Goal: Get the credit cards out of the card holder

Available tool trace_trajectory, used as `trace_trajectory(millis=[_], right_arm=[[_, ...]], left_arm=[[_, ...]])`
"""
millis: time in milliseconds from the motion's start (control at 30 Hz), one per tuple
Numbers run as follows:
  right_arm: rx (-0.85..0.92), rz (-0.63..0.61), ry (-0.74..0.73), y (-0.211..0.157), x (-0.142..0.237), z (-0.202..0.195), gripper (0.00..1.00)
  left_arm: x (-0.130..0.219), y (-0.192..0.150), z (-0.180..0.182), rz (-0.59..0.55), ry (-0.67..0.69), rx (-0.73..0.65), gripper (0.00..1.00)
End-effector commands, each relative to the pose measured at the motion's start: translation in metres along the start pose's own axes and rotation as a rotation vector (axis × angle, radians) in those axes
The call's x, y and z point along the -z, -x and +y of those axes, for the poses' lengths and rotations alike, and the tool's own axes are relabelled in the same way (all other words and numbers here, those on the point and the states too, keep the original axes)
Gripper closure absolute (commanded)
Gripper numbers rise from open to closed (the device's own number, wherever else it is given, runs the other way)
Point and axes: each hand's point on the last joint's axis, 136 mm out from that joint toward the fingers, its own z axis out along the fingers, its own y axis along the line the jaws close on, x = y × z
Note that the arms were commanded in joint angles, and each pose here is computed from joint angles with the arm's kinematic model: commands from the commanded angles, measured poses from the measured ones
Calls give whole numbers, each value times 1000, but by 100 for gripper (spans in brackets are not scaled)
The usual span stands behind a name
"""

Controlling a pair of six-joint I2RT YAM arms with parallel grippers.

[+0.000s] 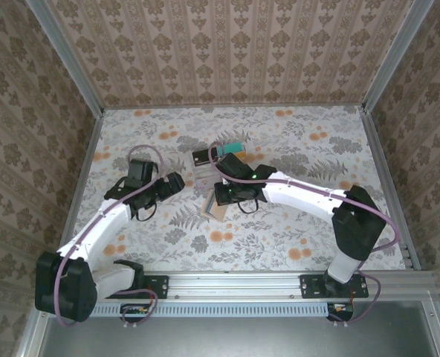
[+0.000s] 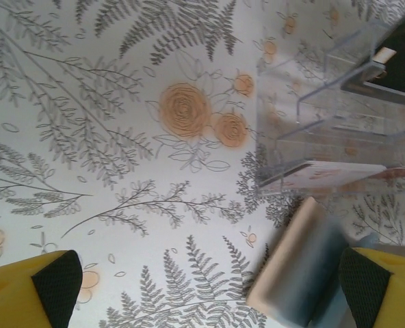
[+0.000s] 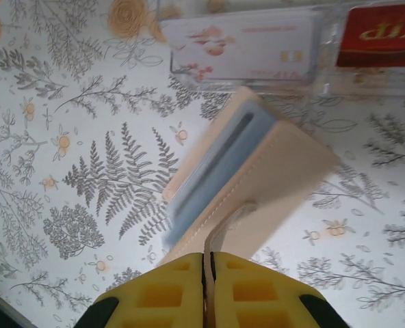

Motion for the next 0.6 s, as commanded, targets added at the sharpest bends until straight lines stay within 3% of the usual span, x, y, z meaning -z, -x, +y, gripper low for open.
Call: trace_trajectory(millis=[0,200,567], right_arm=[[-19,14,32,2,-11,18,90],[-36,20,-15,3,-20,6,90],[-174,-14,-179,-9,5,-81,89]], left_arm=[[0,1,9,9,27,-4,0],[-6,1,4,34,-8,-12,0],[-14,-14,-29,126,-143,-43,0]])
